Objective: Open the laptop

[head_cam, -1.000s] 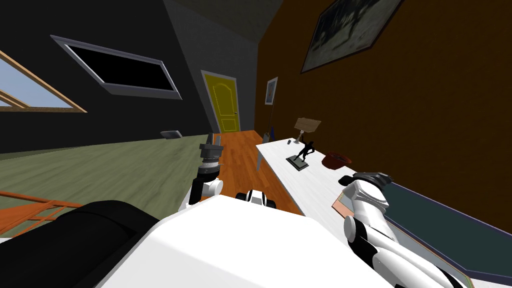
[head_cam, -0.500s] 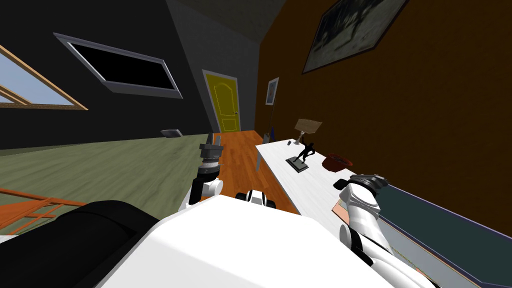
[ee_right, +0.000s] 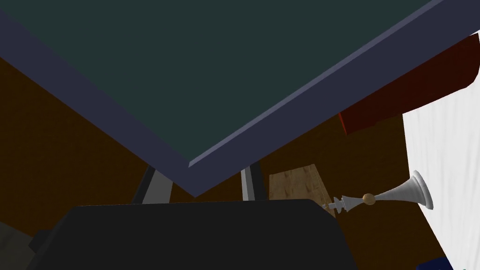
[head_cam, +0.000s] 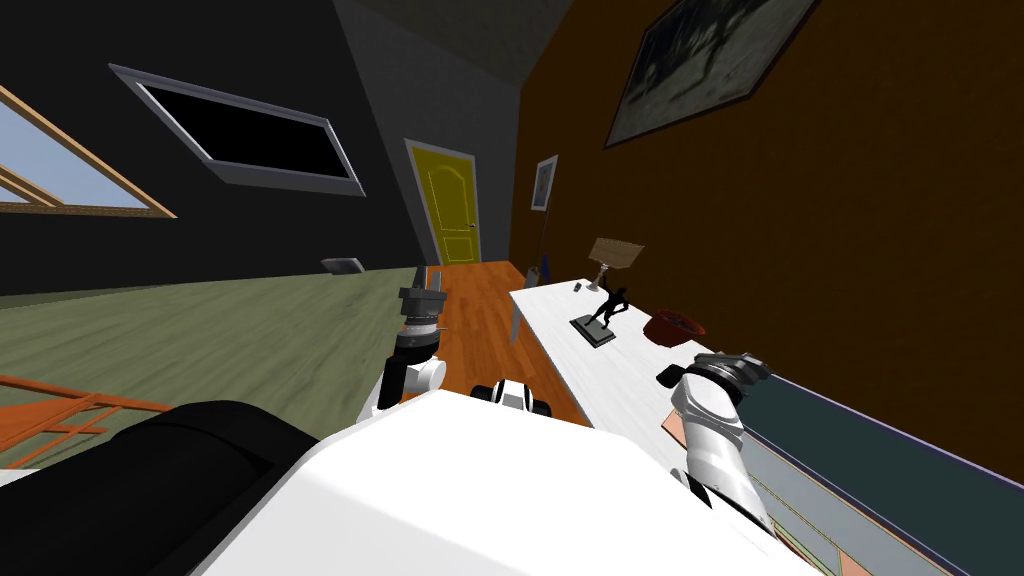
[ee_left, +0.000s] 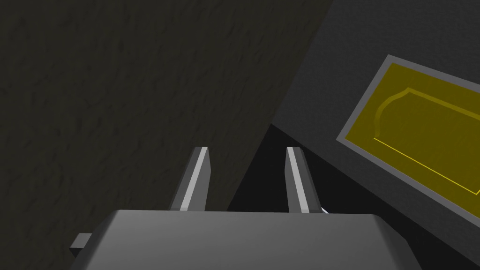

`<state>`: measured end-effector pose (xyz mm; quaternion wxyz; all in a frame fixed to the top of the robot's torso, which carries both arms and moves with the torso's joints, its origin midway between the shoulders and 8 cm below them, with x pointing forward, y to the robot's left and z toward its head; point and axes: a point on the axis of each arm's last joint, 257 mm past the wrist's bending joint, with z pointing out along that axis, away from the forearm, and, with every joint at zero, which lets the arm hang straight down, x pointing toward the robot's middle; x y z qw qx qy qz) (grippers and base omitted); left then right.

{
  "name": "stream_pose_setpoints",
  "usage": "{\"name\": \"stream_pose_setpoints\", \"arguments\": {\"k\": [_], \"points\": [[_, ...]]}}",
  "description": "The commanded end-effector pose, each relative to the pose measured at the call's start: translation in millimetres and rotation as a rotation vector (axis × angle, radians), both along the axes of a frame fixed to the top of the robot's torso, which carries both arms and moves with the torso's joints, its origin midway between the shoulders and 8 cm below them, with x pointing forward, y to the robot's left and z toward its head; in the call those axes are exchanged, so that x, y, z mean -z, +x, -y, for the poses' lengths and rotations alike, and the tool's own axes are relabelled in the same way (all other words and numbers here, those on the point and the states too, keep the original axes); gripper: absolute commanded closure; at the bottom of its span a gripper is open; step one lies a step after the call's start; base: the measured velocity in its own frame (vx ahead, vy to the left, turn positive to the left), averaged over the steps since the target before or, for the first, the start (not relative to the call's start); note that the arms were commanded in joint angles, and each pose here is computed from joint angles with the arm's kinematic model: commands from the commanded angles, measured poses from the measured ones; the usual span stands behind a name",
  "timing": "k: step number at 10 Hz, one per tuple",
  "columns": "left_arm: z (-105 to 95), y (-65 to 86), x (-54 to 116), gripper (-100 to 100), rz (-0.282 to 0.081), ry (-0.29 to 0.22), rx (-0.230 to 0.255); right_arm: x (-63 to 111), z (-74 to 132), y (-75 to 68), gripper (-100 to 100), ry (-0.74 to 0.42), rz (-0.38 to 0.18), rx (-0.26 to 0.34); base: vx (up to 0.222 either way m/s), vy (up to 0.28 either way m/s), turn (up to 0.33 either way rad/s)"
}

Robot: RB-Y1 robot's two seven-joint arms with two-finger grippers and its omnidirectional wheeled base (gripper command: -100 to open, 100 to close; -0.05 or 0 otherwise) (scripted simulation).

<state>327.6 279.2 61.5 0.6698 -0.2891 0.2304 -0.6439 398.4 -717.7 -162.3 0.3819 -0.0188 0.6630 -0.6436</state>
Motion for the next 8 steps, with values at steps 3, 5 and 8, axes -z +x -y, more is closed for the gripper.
{"name": "stream_pose_setpoints", "arguments": {"k": [3,5,8], "points": [[0.0,0.0,0.0,0,0.000,0.000,0.000,21.0,-27.6,-27.0,100,-0.012,0.008,0.003,0.033,-0.043,0.021],[0.0,0.0,0.0,0,0.000,0.000,0.000,25.0,-29.9,-29.5,100,-0.006,0.006,0.004,0.006,-0.006,0.007],[0.0,0.0,0.0,0,0.000,0.000,0.000,20.5,-49.6,-52.8,100,-0.036,0.039,0.013,0.025,-0.038,0.007]]}}
